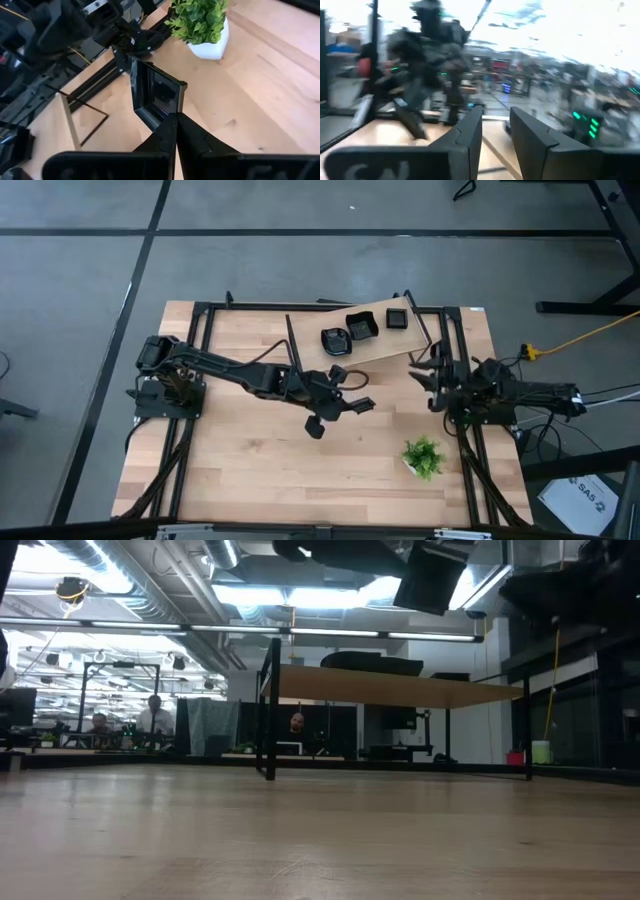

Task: Pick & Place Mini shaped plates
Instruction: Stack the square plate on top of the square plate on the shelf

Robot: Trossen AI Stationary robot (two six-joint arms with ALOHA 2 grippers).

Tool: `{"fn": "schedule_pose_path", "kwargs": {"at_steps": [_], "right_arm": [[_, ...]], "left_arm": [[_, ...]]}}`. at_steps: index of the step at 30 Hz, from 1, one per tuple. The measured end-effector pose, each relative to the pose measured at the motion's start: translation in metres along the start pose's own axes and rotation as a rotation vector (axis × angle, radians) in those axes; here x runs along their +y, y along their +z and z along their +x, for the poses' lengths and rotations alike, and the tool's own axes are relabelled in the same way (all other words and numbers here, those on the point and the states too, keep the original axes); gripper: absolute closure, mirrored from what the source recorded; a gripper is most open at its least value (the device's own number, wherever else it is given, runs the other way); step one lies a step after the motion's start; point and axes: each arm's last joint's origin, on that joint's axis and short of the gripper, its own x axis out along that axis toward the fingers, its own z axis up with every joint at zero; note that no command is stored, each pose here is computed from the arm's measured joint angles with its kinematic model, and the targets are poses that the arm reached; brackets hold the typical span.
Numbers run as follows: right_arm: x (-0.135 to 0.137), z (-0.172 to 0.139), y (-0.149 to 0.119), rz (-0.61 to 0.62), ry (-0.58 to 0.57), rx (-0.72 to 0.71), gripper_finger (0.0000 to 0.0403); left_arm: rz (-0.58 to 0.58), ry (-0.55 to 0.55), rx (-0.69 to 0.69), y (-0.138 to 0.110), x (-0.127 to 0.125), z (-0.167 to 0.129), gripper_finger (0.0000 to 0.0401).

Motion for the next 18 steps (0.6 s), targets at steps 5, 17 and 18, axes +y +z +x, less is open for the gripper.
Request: {"fn": "schedule_pose_path", "kwargs": {"at_steps": [5,17,18], "right_arm": [[0.003,0.006,0.025,-0.059,0.177,0.006,0.0302],[0.016,0.057,0.037,-0.132,0.59,0.172,0.03],[0.017,0.062,0.036,-0.133,0.593,0.188,0.0297]], "left_arm": [[-0.067,-0.062,-0.018,-0.003,0.002,0.001,0.0399],[-0.14,-0.193,-0.108,0.01,-0.009,-0.01,0.0399],[-0.139,-0.197,-0.122,0.013,-0.011,-0.012,0.0399]]}}
